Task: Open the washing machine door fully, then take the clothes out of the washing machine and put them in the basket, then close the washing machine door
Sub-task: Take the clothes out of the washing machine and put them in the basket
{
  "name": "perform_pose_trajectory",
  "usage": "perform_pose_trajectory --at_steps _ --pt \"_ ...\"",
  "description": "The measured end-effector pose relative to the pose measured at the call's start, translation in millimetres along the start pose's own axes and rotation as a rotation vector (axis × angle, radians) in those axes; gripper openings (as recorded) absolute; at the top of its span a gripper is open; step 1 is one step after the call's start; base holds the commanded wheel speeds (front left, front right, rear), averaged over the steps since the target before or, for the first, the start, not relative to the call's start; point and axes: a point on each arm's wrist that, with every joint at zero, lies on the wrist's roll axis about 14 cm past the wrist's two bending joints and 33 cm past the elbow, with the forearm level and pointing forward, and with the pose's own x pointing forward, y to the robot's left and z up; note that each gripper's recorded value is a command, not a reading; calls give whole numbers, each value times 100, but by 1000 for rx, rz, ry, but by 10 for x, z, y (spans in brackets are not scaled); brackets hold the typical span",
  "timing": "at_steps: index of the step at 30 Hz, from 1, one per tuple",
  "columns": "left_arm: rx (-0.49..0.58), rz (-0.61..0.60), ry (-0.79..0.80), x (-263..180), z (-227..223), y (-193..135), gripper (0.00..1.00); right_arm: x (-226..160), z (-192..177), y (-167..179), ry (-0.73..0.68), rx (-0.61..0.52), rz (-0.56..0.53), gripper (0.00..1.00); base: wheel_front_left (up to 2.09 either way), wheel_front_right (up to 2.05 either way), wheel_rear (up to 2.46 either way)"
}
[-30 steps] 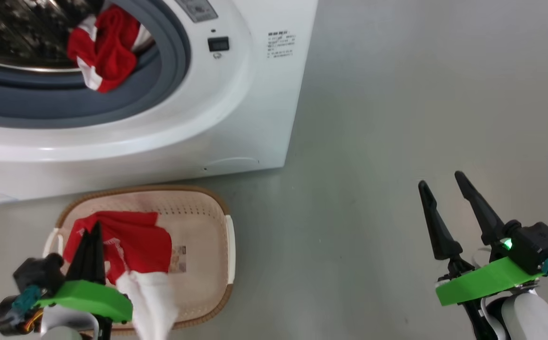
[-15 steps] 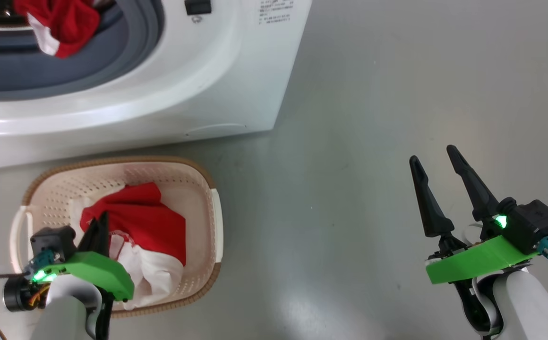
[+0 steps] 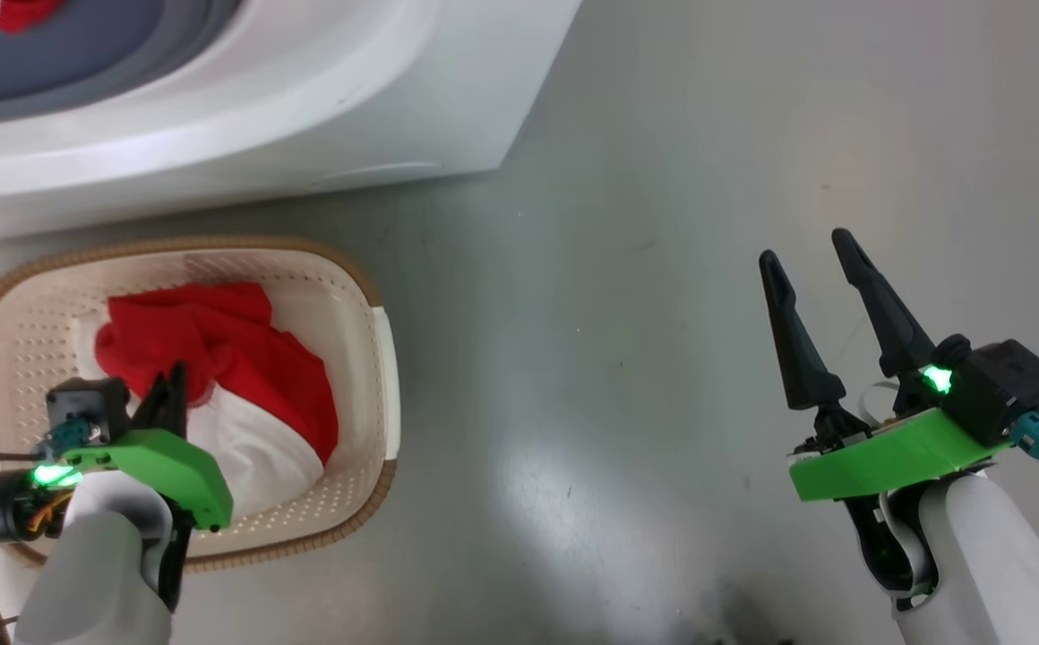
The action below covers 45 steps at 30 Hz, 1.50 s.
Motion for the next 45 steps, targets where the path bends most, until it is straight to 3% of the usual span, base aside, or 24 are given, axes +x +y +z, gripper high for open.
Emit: perform_pose_trajectory --at_steps 7,8,9,10,13,14,15,16,22,31,45 --pt "16 -11 73 146 -202 -7 0 37 -156 -43 37 0 -9 100 0 0 0" --pt "16 -11 73 146 -202 -7 7 37 -156 -43 37 0 -9 100 0 0 0" --pt "18 -15 75 169 -203 -18 22 53 -156 -42 36 -1 -7 100 0 0 0" --pt "18 -17 77 190 -203 -21 30 68 -155 -39 35 -2 -6 100 0 0 0" --pt "21 -20 83 232 -210 -25 42 69 -169 -50 39 -4 -7 100 0 0 0" --pt "22 -20 88 236 -226 -22 58 66 -174 -55 40 -5 -9 100 0 0 0" --pt "23 -19 93 236 -242 -17 84 65 -177 -59 41 -5 -10 100 0 0 0" --pt "23 -18 97 233 -255 -11 100 65 -179 -59 42 -5 -10 100 0 0 0" --pt "22 -12 96 224 -235 11 100 71 -177 -39 41 -3 -4 100 0 0 0" --pt "-20 -5 -14 170 145 -2 100 58 -39 18 9 -5 11 100 0 0 0" --pt "-76 7 -182 -356 531 -15 100 -182 294 69 -54 -26 28 100 0 0 0"
